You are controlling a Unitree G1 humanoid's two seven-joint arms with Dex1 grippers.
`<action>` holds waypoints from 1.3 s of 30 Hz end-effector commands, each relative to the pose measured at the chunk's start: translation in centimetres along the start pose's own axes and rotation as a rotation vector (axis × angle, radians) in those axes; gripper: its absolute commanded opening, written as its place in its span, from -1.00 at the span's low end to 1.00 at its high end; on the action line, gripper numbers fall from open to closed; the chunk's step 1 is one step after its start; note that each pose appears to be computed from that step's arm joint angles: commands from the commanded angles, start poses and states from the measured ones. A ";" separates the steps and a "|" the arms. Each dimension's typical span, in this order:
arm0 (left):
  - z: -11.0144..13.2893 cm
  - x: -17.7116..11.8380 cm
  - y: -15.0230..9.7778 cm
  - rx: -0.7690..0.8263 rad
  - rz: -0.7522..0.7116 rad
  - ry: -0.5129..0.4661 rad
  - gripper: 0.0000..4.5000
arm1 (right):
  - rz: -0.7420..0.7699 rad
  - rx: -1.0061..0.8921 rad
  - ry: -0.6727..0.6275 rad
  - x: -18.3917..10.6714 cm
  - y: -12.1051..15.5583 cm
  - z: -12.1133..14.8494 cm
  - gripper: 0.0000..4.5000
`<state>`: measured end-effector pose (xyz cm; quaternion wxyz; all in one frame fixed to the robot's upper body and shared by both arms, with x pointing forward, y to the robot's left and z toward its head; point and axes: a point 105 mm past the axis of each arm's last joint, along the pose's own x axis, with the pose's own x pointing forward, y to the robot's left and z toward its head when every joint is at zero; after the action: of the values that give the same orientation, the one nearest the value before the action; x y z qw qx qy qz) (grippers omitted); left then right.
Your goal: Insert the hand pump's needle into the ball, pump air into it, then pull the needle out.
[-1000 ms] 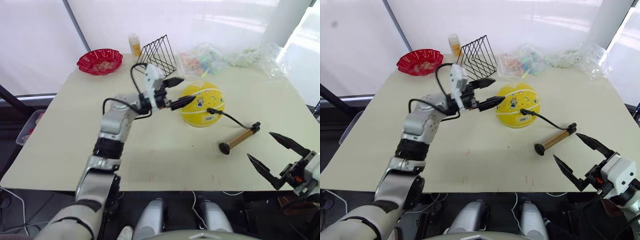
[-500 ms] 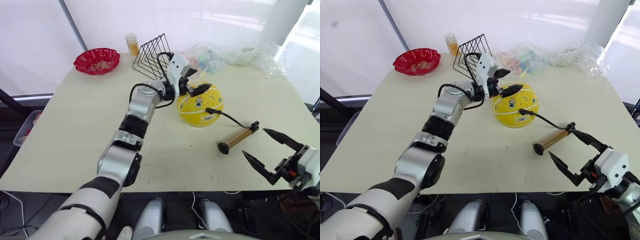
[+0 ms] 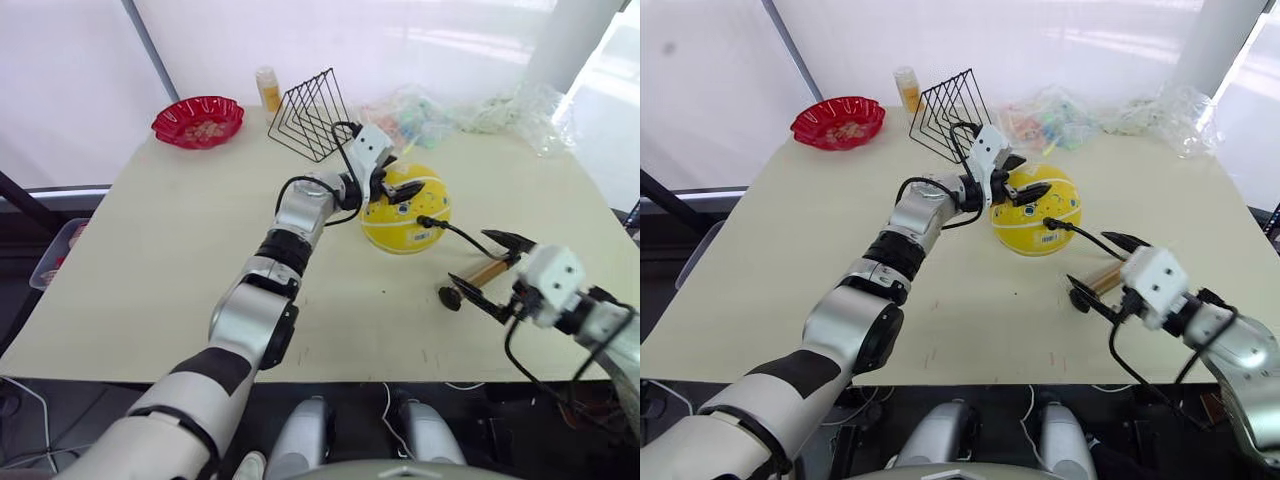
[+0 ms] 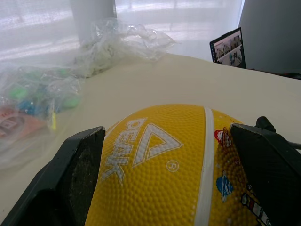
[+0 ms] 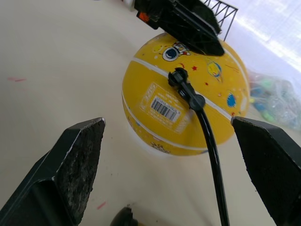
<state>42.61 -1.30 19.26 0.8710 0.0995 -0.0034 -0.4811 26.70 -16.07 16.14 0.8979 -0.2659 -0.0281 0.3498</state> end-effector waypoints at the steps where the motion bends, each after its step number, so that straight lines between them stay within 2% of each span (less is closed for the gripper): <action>1: -1.8 0.3 -0.5 -0.009 -0.003 0.066 1.00 | 0.012 -0.074 0.012 0.4 -0.1 1.1 1.00; 4: -2.1 0.4 -0.6 -0.031 0.007 0.065 1.00 | 0.024 -0.182 0.043 2.1 -1.3 1.6 0.63; 5: -2.1 0.5 -0.6 -0.035 0.008 0.064 1.00 | 0.027 -0.210 0.049 2.6 -1.6 1.7 0.45; 6: -2.1 0.5 -0.6 -0.038 0.009 0.063 1.00 | 0.031 -0.231 0.050 2.9 -1.7 1.8 0.17; 7: -2.2 0.5 -0.7 -0.043 0.010 0.062 1.00 | 0.030 -0.262 0.067 3.4 -1.9 1.7 0.07; 13: -2.2 0.6 -0.7 -0.054 0.015 0.058 1.00 | 0.051 -0.392 0.106 5.1 -2.6 1.8 0.07; 27: -2.1 0.9 -1.0 -0.064 0.014 0.051 1.00 | 0.069 -0.475 0.143 6.2 -2.7 1.5 0.07; 31: -2.1 0.9 -1.0 -0.065 0.014 0.051 1.00 | 0.065 -0.484 0.139 6.4 -2.6 1.5 -0.43; 33: -2.2 0.9 -1.1 -0.065 0.014 0.051 1.00 | 0.063 -0.487 0.140 6.4 -2.7 1.4 -0.88; 34: -2.2 0.9 -1.1 -0.065 0.013 0.050 1.00 | 0.061 -0.486 0.140 6.4 -2.7 1.4 -0.97; 39: -2.8 0.8 -1.1 -0.057 0.020 0.069 1.00 | 0.055 -0.476 0.128 6.6 -2.7 1.5 -0.97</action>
<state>42.68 -1.78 18.81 0.8796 0.0734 0.0000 -0.4701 33.11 -13.32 16.64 0.8021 -0.4902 -0.0187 0.3406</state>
